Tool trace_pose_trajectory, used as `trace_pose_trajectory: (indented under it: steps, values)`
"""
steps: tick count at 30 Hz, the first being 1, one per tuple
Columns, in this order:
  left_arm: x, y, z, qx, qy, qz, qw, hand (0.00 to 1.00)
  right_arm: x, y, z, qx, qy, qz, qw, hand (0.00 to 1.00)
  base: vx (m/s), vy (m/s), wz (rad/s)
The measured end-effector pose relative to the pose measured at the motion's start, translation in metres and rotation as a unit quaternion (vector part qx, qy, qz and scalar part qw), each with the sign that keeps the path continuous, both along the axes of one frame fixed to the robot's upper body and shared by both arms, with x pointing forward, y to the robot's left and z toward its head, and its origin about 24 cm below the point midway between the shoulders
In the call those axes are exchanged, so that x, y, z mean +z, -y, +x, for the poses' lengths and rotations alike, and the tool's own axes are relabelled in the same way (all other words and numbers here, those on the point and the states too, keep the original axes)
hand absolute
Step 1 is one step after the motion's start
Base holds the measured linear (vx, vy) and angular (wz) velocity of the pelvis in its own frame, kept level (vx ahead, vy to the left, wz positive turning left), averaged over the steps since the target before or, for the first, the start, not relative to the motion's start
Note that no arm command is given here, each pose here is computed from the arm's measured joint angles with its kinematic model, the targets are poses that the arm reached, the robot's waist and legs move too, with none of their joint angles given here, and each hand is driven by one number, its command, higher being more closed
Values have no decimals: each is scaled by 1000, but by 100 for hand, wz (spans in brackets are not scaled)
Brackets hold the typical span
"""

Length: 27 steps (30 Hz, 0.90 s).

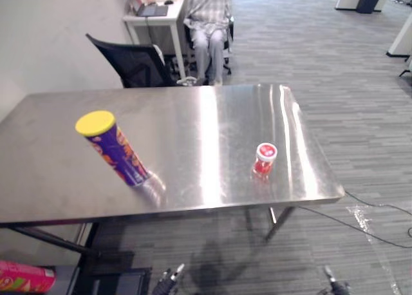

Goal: Put the gum and the chips on the shelf.

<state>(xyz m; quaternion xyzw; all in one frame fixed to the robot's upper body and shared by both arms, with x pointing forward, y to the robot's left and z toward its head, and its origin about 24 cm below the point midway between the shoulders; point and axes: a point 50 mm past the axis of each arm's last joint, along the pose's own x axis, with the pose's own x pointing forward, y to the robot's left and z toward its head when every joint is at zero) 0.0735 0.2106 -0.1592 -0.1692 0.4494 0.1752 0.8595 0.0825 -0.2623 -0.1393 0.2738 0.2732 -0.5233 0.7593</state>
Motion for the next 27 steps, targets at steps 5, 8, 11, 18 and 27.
trace_pose_trajectory:
  steps: [5, 8, 11, 18, 27]
  values:
    - [0, -5, -22, 9, -17, 8, 1000, 0, 78, 77, 36, -100, 154, -166, 969, 0, -57, 26, 0]
    - [0, -3, -27, -7, -22, 8, 1000, 0, 133, 91, 66, -90, 247, -245, 933, 0, 0, 0, 0]
    - [1, -1, -29, -29, -28, 6, 999, 0, 178, 85, 91, -53, 311, -308, 898, 0, 14, -5, 0]
    - [1, -2, -30, -53, -33, 11, 998, 0, 240, 43, 128, 158, 334, -475, 799, 0, 95, -16, -5]
    - [3, -9, -30, -76, -37, 28, 996, 0, 247, 7, 151, 420, 338, -464, 702, 0, 37, -24, -1]
